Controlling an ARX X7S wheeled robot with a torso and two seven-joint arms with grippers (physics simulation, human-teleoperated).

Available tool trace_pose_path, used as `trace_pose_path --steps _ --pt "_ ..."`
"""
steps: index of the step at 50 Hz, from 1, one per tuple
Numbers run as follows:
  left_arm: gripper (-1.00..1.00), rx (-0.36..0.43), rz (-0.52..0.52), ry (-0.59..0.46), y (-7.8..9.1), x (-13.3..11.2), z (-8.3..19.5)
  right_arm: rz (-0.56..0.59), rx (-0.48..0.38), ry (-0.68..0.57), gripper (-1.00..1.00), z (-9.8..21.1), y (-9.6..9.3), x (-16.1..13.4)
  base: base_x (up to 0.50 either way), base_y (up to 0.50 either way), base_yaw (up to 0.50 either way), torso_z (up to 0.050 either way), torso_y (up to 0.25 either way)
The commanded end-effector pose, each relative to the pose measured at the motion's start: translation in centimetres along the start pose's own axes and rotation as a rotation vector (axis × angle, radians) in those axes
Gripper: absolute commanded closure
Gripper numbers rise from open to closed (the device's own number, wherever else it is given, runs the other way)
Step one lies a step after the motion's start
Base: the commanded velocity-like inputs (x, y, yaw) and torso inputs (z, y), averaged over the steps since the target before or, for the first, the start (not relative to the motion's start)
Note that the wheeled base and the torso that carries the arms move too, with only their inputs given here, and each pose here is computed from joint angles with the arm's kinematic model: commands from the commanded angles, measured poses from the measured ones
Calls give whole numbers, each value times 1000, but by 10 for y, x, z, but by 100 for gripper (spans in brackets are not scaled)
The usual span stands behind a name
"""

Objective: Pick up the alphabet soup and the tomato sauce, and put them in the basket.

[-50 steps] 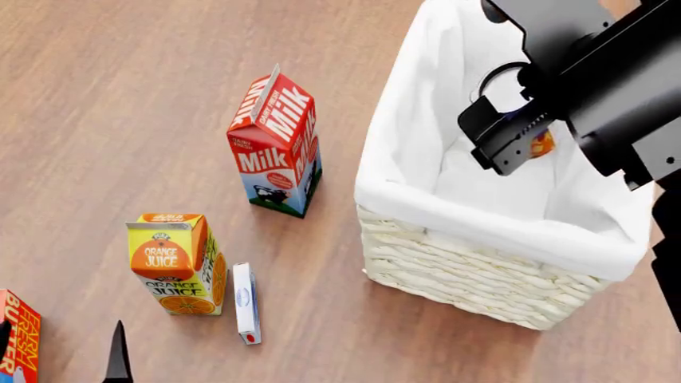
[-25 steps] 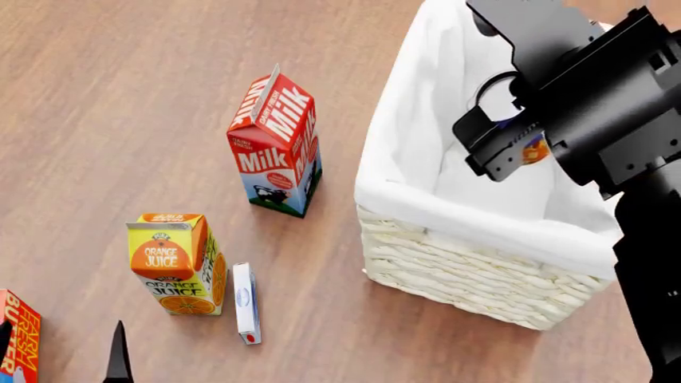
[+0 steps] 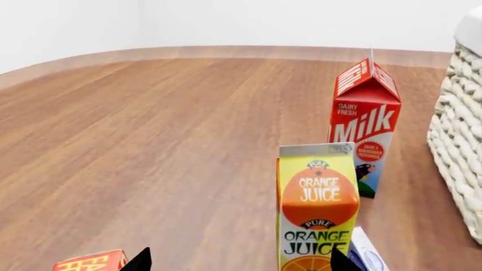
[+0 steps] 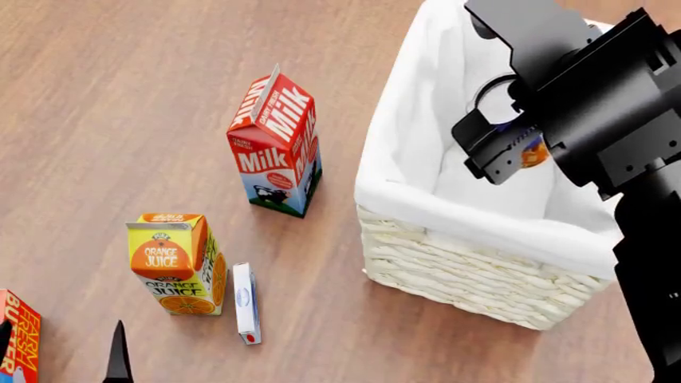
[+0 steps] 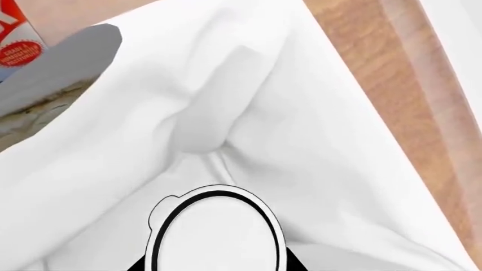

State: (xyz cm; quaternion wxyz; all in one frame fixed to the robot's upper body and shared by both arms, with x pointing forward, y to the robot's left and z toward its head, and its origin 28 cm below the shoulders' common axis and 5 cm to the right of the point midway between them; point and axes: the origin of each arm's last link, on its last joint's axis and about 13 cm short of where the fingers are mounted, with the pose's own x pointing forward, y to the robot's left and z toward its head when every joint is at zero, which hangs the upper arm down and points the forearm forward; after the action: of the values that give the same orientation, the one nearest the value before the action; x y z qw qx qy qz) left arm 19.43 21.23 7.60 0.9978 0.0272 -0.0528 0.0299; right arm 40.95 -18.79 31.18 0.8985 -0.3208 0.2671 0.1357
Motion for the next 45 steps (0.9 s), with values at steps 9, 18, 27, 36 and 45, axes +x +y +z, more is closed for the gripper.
trace_pose_path --steps 9,18,27,36,45 --pt "-100 -56 -31 1 0 2 2 -12 -37 -11 -100 12 -3 -6 0 0 0 0 0" --pt "-100 -55 -32 -1 0 2 2 -7 -24 -24 -100 12 -2 -9 0 0 0 0 0" --pt "-100 -55 -36 -5 -1 0 5 -5 -29 -38 -100 9 0 -18 0 0 0 0 0" --pt "-100 -59 -42 -17 -2 -3 9 9 85 -223 -100 -3 13 -42 0 0 0 0 1" --pt "-100 -67 -37 -39 0 -5 17 -105 198 -260 -100 -49 26 -63 0 0 0 0 0"
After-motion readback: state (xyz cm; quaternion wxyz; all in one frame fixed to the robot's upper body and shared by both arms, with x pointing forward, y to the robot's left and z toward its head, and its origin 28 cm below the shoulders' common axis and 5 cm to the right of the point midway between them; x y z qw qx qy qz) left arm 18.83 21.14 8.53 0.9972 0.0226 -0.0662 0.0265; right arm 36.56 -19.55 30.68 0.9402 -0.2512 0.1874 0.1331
